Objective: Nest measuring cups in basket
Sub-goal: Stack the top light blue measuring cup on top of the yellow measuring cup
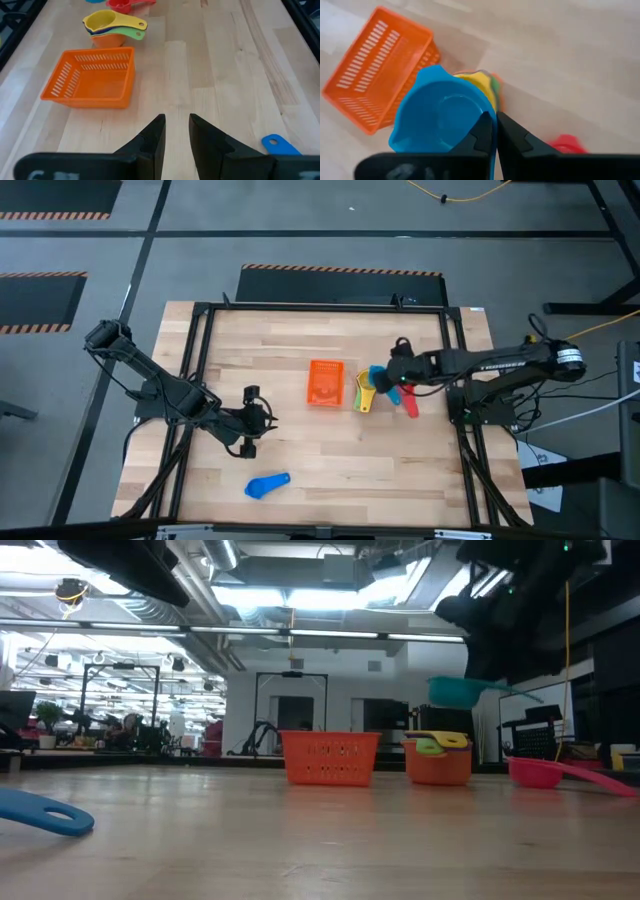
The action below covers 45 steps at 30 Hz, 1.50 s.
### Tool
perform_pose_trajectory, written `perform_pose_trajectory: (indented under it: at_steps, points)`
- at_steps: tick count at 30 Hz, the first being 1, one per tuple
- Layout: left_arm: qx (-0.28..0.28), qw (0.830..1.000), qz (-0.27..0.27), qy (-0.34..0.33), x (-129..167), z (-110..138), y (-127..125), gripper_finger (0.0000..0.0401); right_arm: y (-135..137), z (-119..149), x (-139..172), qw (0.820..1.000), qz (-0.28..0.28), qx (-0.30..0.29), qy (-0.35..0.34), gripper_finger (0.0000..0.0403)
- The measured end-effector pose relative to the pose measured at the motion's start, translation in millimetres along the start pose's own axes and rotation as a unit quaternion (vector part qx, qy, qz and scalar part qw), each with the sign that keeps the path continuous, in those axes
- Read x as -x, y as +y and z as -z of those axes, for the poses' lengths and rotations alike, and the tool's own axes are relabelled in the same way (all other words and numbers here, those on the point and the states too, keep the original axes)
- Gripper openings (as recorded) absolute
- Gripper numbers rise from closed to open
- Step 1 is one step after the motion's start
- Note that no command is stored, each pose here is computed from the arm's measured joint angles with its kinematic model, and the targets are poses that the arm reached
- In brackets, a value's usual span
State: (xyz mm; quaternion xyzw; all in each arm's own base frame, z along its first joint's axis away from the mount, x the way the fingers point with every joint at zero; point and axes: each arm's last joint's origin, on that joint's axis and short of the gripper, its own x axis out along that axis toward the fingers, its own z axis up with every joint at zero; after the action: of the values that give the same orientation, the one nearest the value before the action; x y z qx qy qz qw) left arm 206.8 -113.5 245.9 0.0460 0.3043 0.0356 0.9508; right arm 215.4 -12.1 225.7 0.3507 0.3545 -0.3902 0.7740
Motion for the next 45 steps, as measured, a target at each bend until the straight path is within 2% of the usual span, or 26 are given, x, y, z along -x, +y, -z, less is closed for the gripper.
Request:
perform_pose_trajectory:
  at_steps: [11,28,31,38,42,45]
  points:
    - [0.000,1.000,0.000,0.000,0,0,0,0.0079,-2,-2,-12,0.999,-0.021,-0.020,-0.014,0.0019]
    - [-0.001,1.000,0.000,0.001,0,0,0,0.0079,2,7,-38,1.000,0.027,-0.001,0.014,0.0020]
    - [-0.001,1.000,0.000,0.001,0,0,0,0.0079,2,7,-38,1.000,0.027,0.000,0.014,0.0029]
    - [-0.001,1.000,0.000,0.001,0,0,0,0.0079,2,7,-38,1.000,0.027,0.002,0.014,0.0079]
    - [-0.001,1.000,0.000,0.001,0,0,0,0.0079,0,8,-37,0.999,0.026,0.033,0.025,0.0083]
    - [-0.001,1.000,0.000,0.001,0,0,0,0.0079,-2,7,-30,0.999,0.022,0.033,0.027,0.0084]
